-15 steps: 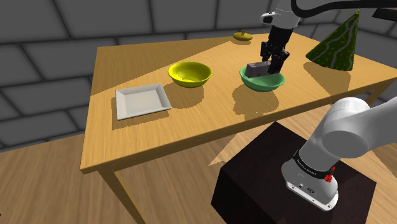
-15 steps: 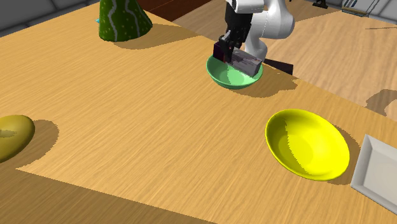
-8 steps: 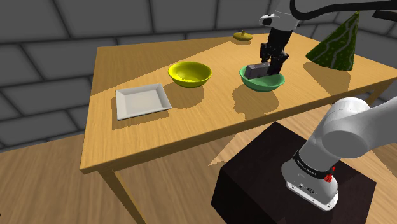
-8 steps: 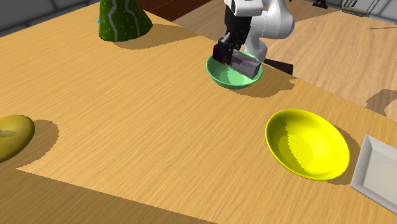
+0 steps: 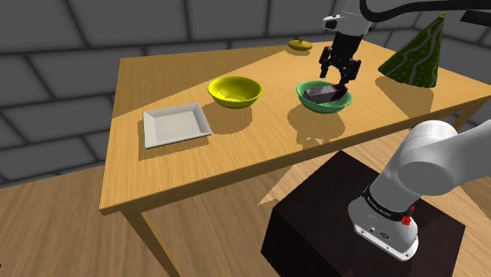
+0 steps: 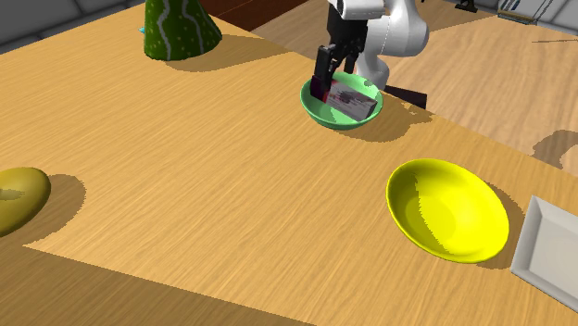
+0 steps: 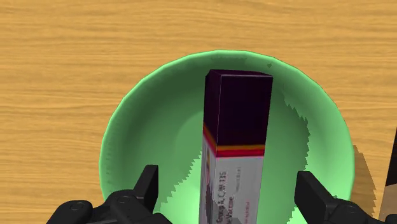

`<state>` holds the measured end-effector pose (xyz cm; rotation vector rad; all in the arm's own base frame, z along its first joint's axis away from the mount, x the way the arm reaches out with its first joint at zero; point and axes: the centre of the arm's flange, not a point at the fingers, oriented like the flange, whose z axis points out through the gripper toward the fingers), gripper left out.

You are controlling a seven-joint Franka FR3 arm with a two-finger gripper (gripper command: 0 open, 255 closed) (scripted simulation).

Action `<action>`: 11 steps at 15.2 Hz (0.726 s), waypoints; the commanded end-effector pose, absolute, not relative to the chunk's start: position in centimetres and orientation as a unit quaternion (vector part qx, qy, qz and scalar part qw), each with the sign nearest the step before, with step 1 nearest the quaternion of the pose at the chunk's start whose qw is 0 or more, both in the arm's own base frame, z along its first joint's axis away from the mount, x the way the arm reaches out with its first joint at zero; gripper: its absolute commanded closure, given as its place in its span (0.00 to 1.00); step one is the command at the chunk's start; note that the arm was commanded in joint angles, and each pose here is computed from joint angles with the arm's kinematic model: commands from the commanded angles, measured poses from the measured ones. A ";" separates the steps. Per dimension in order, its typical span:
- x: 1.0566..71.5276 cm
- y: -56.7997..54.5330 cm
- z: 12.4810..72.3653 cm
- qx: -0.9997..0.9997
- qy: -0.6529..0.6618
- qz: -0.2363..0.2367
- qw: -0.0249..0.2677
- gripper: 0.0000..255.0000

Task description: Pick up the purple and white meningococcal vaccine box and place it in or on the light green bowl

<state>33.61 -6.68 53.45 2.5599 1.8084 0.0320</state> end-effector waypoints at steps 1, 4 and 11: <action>33.5 -6.7 55.5 0.817 0.577 0.010 0.003 0.00; 33.5 -6.7 57.8 0.817 0.577 0.010 0.003 0.00; 33.5 -6.7 57.8 0.817 0.577 0.010 0.003 0.00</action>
